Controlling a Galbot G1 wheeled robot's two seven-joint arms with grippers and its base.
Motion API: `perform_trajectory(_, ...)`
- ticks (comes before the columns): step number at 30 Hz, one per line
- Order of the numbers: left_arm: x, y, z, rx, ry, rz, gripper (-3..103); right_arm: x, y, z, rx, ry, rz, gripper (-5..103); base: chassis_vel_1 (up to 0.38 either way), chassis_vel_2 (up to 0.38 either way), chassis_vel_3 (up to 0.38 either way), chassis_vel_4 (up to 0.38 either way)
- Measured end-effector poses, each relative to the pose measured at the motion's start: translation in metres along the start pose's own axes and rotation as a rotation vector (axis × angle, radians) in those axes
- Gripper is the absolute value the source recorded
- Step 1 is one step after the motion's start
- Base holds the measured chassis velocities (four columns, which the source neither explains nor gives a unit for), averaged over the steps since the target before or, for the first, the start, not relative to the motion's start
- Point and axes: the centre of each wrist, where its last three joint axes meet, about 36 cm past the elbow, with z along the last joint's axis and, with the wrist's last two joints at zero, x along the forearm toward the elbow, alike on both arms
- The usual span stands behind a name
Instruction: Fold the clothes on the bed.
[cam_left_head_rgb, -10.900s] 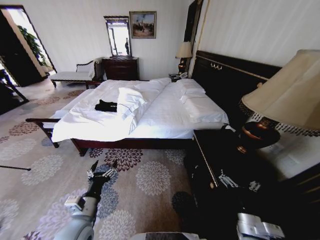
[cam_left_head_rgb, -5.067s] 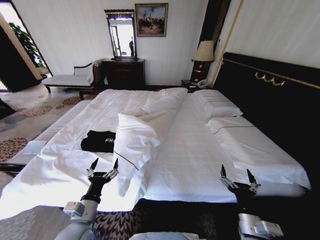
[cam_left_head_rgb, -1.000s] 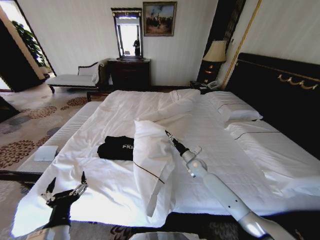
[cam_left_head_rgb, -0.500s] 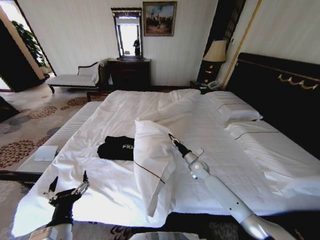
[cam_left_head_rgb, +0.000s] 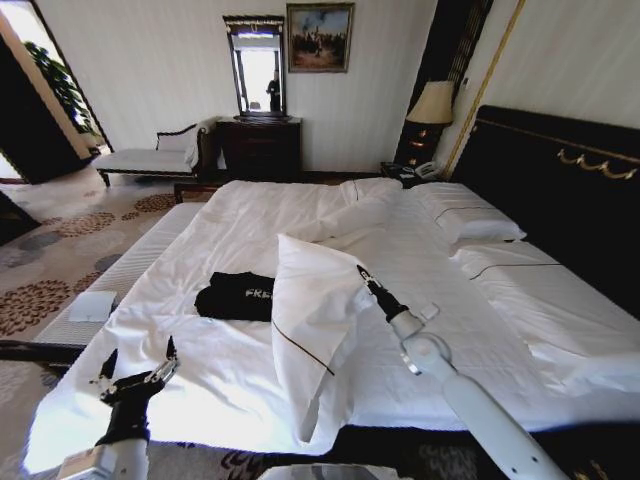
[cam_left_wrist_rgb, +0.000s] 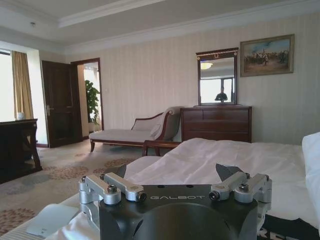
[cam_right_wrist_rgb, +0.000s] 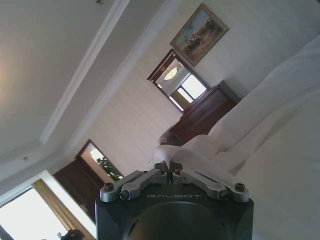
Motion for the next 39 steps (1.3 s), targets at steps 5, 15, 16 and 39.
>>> perform_trajectory(5,-0.010,0.005,0.011,0.037,0.009,0.015,100,0.027,0.016,-0.023,0.046,-0.052,0.080,0,0.000,0.000,0.000,0.000)
perform_trajectory(15,-0.030,0.008,0.036,0.087,0.029,0.062,100,0.085,0.035,-0.061,0.141,-0.239,0.244,0,0.000,0.000,0.000,0.000)
perform_trajectory(16,-0.032,0.008,0.039,0.093,0.031,0.069,100,0.095,0.039,-0.062,0.141,-0.258,0.273,0,0.000,0.000,0.000,0.000)
perform_trajectory(39,-0.063,0.004,0.061,0.145,-0.020,0.112,100,0.221,0.123,-0.072,0.289,-0.562,1.200,0,0.000,0.000,0.000,0.000)
